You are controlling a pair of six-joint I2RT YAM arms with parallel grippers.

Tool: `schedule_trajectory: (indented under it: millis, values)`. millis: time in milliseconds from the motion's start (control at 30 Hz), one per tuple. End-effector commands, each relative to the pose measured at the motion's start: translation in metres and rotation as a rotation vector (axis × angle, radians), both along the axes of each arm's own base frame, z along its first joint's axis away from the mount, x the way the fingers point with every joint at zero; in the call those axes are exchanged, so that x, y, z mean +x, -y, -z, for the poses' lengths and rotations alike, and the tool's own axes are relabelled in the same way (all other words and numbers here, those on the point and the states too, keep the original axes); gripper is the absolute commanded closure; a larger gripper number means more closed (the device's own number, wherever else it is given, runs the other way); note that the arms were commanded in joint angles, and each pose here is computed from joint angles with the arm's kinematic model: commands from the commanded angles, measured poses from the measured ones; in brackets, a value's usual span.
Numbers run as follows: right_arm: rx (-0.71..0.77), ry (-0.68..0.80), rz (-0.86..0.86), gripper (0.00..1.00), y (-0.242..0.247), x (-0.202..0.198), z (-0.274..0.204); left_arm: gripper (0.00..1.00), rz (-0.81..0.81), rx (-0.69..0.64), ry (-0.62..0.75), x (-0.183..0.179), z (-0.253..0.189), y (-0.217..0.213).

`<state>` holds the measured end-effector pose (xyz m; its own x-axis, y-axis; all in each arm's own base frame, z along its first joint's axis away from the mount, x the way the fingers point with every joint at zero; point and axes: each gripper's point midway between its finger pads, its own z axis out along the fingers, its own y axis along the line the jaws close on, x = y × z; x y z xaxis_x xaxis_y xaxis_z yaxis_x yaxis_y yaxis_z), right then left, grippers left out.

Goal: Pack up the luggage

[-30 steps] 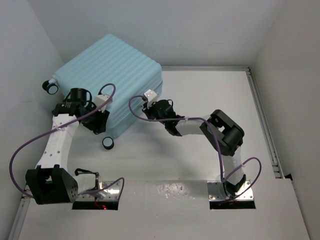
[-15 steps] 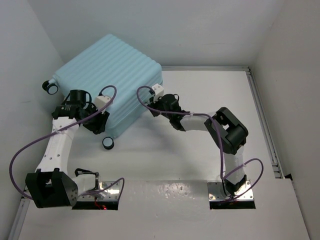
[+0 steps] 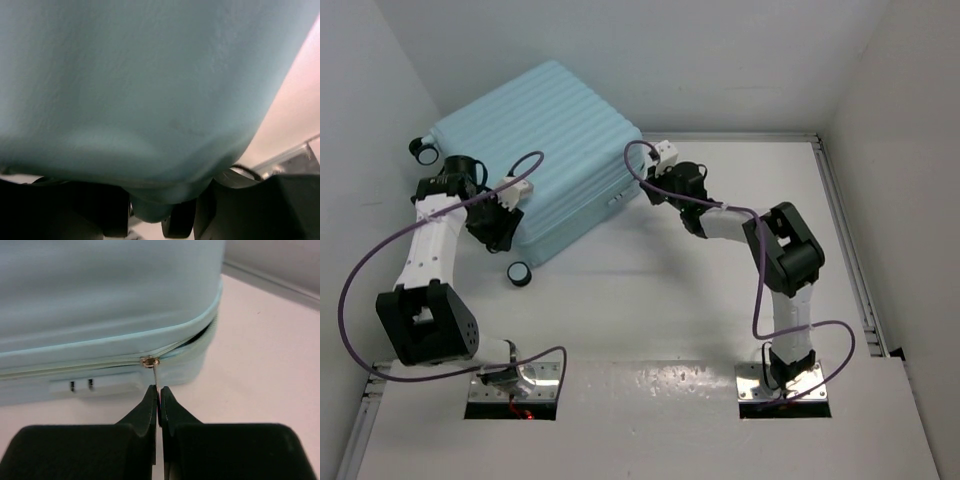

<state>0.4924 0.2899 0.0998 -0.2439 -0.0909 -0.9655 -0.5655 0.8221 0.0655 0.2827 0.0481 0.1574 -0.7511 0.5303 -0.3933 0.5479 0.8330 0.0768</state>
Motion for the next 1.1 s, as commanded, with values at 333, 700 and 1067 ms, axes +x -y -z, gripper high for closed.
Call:
schedule_trajectory:
  millis: [333, 700, 1067]
  values:
    - [-0.052, 0.135, 0.272, 1.0, 0.127, 0.13, -0.013, 1.0, -0.406, 0.383, 0.191, 0.134, -0.004, -0.112]
    - [0.265, 0.236, 0.176, 1.0, 0.095, 0.191, -0.021, 1.0, -0.278, 0.221, 0.263, 0.161, -0.008, -0.034]
    - [0.635, 0.276, 0.249, 1.0, 0.028, 0.225, -0.037, 1.0, -0.168, 0.027, 0.359, 0.149, -0.046, 0.021]
